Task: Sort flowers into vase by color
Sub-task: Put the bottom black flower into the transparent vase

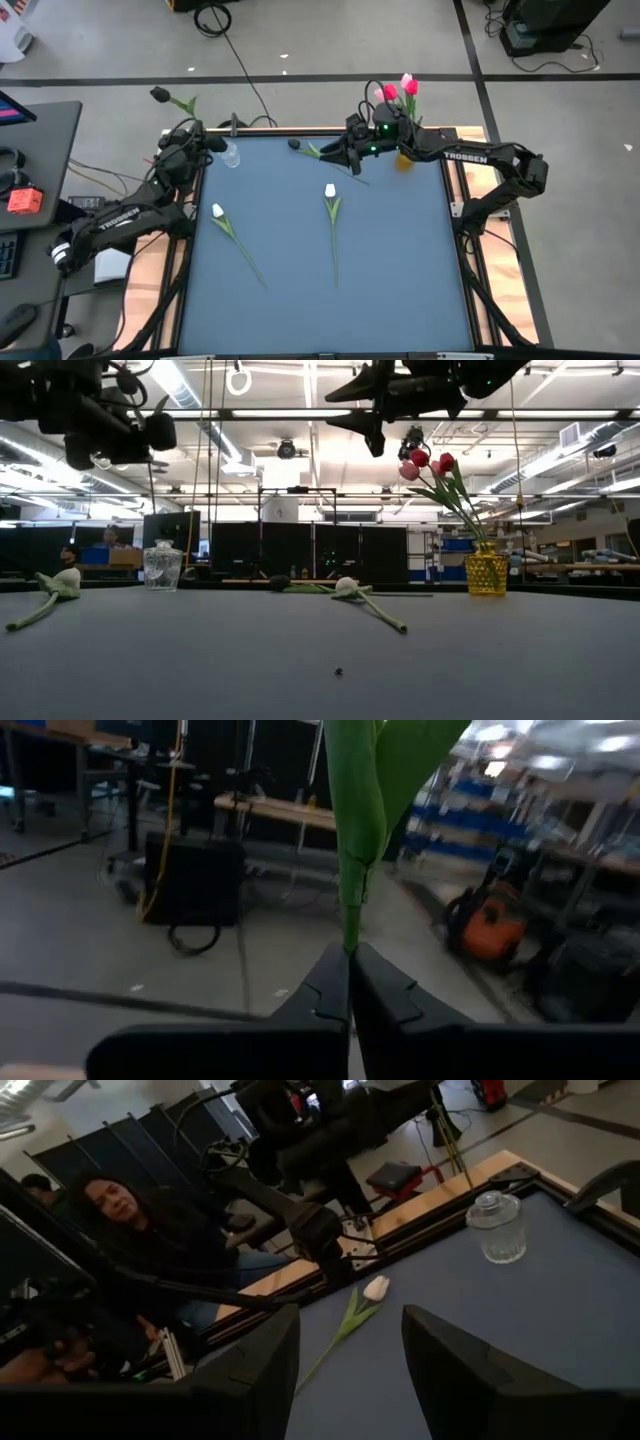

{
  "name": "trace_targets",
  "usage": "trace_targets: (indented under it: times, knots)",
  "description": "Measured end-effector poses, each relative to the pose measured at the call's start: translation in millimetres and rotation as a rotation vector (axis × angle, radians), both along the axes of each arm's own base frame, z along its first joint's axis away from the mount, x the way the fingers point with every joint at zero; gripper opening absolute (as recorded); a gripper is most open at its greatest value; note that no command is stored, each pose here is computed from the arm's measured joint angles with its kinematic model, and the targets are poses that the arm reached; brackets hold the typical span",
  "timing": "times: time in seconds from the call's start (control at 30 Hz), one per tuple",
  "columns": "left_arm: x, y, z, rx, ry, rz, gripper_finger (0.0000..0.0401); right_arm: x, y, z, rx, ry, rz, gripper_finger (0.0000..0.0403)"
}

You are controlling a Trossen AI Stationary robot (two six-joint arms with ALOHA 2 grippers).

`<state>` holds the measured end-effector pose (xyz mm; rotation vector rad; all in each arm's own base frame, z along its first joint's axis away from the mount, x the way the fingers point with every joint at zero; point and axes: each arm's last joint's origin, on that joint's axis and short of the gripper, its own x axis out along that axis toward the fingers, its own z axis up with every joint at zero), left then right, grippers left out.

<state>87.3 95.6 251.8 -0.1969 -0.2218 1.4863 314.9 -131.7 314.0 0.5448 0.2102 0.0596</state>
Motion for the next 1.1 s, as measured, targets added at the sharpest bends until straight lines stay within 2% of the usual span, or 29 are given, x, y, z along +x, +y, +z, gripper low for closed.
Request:
trace_targets:
  times: [0.07,0.27,0.6,1.1]
  knots:
    - [0.2,-0.2,3.1,0.021,-0.010,-0.013,0.0009,-0.2,-0.6,0.0,-0.001,0.000,-0.002,0.0185]
    - [5.5,6.2,-3.2,-0.012,0.058,-0.026,0.0010,-0.8,-2.0,-0.1,-0.025,-0.002,-0.001,0.0185]
    - [15.4,18.4,-7.6,-0.019,0.046,-0.015,0.0011,-0.6,-2.3,-1.4,-0.021,0.000,0.023,0.0185]
    - [16.6,18.8,-7.3,-0.015,0.041,-0.027,0.0011,-1.4,-1.7,-5.1,-0.027,0.033,0.037,0.0185]
